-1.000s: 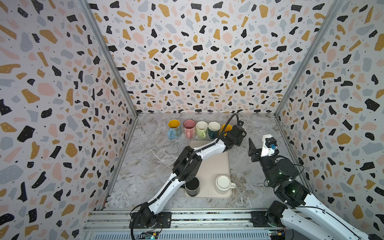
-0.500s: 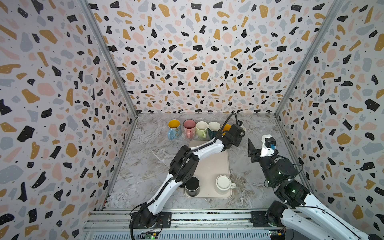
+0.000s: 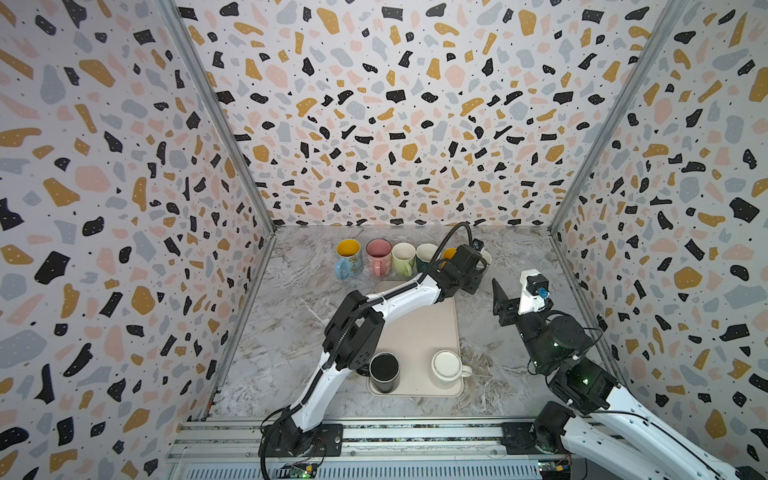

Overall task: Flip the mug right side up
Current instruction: 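Lift the left gripper away and move it toward the upside-down black mug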

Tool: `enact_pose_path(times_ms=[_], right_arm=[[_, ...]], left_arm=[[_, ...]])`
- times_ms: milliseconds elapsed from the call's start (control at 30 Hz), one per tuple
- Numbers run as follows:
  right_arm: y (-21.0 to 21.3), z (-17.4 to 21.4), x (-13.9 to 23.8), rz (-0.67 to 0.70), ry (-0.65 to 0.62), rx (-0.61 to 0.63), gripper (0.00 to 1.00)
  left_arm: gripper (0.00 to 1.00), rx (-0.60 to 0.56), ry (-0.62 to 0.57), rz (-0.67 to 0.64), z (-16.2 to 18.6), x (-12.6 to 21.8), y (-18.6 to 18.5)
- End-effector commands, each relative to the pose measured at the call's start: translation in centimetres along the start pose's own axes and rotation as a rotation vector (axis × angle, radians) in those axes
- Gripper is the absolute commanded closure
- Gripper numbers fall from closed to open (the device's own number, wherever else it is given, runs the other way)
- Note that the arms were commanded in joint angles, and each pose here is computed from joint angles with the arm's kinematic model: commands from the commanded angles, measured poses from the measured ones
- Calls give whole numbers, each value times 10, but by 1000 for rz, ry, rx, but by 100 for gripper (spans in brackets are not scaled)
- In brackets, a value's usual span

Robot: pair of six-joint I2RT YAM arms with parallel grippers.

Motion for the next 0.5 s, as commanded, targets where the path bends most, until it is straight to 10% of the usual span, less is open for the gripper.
enact_pose_path(times_ms=[0, 467], right_arm=[[-3, -20, 0, -6, -34, -42, 30], [34, -2, -22, -142, 51, -93, 31]], left_arm=[[55, 3, -52, 91, -25, 37, -19], [54, -14, -168, 140, -42, 180, -10]])
Point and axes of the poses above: each gripper's point midway between its finger pads, its own x axis back along the fingers, its own y axis along the line the jaws close on, z = x × y, the point moved 2 cm from there along x, back along the fingers, and after that the axes turned 10 degrees about x, right-handed, at the moved point
